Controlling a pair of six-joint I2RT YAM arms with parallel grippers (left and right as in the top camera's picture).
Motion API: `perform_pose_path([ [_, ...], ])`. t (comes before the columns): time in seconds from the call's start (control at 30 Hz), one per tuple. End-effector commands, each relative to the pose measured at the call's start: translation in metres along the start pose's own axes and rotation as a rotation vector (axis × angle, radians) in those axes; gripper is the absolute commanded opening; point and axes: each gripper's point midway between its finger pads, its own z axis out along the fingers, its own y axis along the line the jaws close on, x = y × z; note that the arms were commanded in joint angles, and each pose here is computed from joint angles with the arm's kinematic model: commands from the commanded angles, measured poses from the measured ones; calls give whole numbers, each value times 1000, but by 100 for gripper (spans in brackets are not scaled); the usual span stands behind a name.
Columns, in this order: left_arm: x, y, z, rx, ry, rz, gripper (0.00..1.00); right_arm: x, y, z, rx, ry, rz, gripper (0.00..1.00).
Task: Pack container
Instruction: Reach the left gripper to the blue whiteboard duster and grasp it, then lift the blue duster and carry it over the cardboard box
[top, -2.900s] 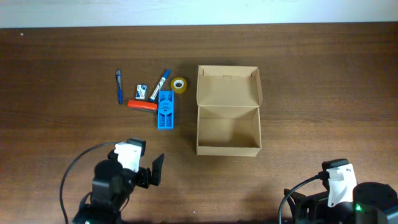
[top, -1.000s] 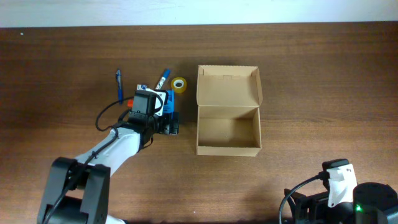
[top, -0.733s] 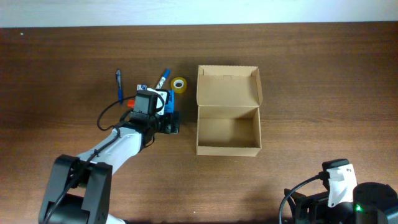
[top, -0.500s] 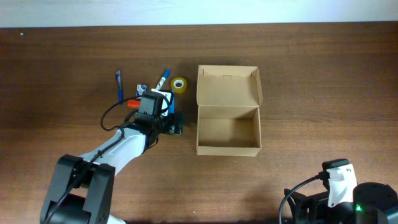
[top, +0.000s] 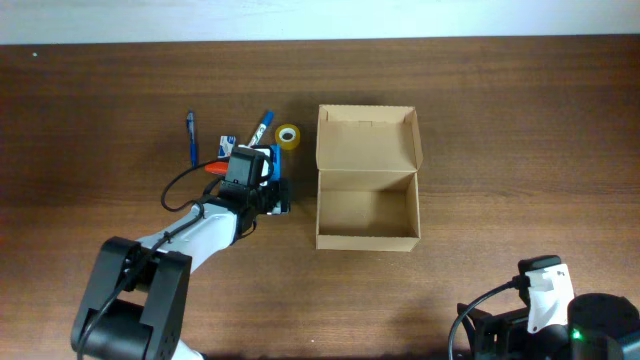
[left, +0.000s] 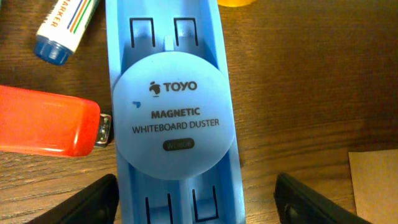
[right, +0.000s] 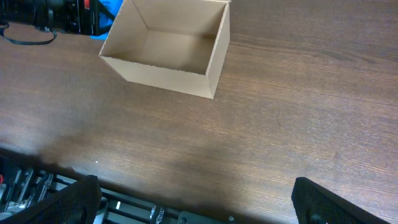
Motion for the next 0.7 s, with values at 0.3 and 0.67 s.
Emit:
perform_pose_path([
  [0.3, 0, 3, 9, -35, 7, -10, 66, -3, -1, -4, 6, -22, -11, 99],
  [0.67, 11, 10, 7, -144, 34, 30, 63, -3, -1, -4, 6, -22, -11, 99],
])
